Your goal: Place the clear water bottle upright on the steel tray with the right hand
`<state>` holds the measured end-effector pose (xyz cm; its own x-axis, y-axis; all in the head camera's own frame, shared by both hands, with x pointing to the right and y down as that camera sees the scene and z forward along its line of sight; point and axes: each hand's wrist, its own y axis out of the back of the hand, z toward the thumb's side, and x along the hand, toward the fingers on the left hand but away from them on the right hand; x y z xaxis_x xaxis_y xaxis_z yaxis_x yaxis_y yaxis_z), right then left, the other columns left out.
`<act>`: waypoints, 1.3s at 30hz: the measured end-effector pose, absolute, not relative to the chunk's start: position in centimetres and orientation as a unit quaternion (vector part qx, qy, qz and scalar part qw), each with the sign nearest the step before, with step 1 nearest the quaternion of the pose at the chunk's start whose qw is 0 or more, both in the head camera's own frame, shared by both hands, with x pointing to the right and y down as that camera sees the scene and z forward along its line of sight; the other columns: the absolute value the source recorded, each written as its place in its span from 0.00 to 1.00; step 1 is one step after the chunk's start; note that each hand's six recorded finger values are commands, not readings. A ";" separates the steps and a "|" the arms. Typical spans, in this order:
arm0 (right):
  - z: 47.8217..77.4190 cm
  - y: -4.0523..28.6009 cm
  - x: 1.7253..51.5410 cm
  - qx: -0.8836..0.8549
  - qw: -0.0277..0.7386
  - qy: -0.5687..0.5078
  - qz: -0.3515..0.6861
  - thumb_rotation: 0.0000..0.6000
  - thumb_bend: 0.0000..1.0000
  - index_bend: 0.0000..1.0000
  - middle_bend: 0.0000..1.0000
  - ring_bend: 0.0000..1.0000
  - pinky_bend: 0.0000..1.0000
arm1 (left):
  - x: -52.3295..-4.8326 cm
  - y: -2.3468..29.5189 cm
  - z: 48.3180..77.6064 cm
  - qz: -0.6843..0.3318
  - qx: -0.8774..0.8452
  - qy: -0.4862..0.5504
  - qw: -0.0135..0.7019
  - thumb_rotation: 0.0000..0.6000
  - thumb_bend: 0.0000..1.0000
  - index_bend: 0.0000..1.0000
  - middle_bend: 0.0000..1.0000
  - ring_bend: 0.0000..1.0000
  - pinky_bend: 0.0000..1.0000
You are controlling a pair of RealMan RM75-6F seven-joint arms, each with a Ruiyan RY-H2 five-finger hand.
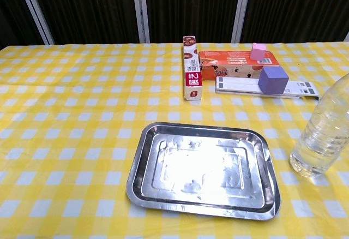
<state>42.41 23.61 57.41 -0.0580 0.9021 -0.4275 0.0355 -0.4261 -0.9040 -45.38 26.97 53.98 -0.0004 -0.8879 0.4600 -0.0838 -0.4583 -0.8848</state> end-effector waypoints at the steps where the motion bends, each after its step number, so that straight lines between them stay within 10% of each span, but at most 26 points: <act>1: 57.4 23.6 42.4 -0.587 0.356 -0.400 0.607 1.00 0.12 0.12 0.03 0.00 0.00 | -45.4 27.1 54.0 -0.589 -0.619 0.392 0.341 1.00 0.22 0.12 0.00 0.00 0.00; 39: 59.5 24.6 41.3 -0.689 0.198 -0.418 0.557 1.00 0.09 0.06 0.03 0.00 0.00 | -45.1 27.7 53.3 -0.588 -0.618 0.395 0.342 1.00 0.22 0.12 0.00 0.00 0.00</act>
